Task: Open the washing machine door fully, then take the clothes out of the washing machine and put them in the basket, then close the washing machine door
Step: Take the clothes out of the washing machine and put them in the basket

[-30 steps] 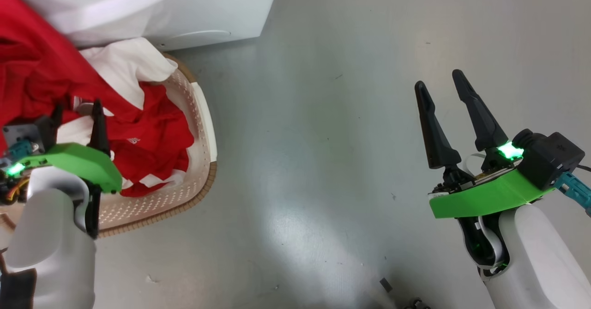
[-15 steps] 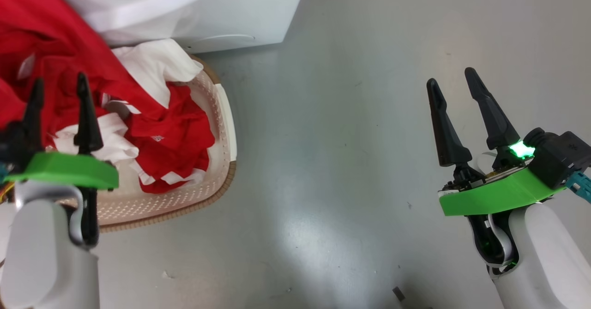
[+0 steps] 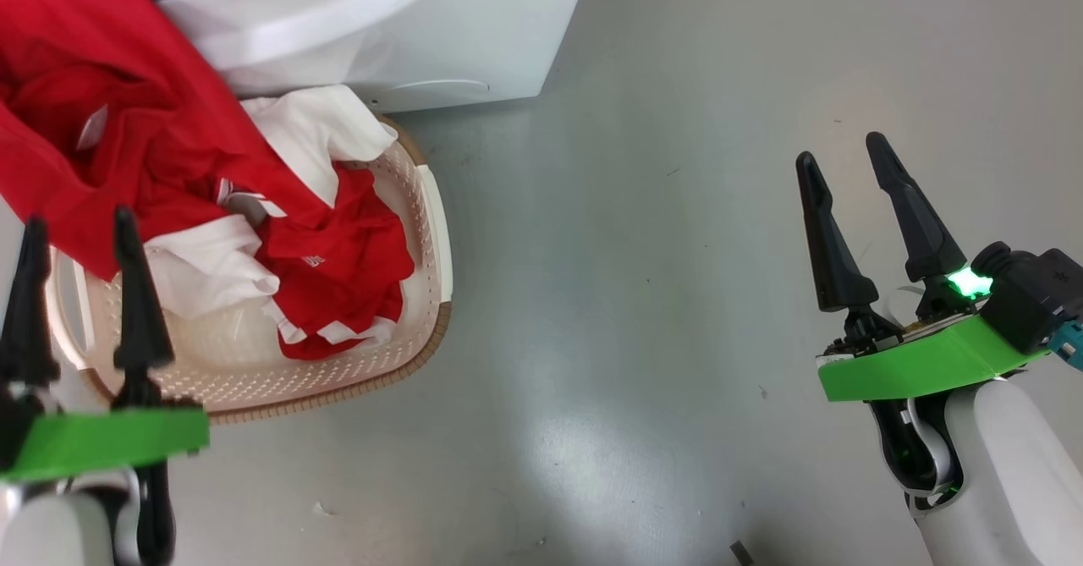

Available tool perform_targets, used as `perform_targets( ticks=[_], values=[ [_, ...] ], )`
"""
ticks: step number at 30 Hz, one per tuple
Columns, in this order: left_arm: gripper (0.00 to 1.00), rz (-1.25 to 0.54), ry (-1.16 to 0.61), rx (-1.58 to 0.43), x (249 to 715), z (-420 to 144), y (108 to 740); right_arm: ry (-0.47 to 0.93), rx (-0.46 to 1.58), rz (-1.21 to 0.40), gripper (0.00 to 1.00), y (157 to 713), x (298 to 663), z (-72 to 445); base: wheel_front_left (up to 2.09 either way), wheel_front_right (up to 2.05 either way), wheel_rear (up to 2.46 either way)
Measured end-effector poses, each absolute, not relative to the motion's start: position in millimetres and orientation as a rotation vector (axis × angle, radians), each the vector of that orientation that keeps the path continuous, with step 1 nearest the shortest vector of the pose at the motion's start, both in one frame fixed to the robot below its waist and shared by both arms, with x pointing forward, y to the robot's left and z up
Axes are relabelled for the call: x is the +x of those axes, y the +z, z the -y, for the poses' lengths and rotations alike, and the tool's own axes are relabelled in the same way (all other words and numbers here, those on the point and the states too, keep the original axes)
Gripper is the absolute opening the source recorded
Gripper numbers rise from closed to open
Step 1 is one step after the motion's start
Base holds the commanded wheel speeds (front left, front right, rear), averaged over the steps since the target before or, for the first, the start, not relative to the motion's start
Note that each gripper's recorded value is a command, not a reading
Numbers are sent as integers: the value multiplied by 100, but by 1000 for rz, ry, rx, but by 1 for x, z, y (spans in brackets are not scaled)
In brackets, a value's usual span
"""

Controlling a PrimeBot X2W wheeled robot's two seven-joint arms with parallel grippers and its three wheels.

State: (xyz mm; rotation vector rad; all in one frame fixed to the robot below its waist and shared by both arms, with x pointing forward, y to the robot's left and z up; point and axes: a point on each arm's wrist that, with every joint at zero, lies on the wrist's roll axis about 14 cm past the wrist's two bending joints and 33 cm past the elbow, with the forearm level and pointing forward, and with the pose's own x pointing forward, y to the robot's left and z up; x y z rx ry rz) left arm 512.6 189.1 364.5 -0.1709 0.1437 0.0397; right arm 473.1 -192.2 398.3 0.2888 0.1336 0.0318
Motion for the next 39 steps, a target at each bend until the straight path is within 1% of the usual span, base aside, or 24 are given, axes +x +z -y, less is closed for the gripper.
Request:
perform_targets(
  ticks=[6, 13, 17, 22, 30, 39],
  values=[
    [100, -146, 57, -186, 494, -195, 367, 31, 287, -128, 100, 400, 473, 193, 0, 0, 0],
    [100, -152, 70, -198, 492, -193, 365, 27, 285, -127, 100, 400, 473, 195, 0, 0, 0],
    [100, -183, 83, -212, 494, -194, 353, 26, 286, -130, 100, 399, 473, 195, 0, 0, 0],
    [100, -187, 96, -229, 519, -195, 345, 31, 282, -139, 100, 395, 473, 193, 0, 0, 0],
    [100, -196, 145, -205, 564, -216, 337, 31, 284, -157, 100, 389, 471, 191, 0, 0, 0],
    [100, -278, 173, -183, 587, -224, 316, 23, 280, -153, 100, 391, 471, 194, 0, 0, 0]
  ],
)
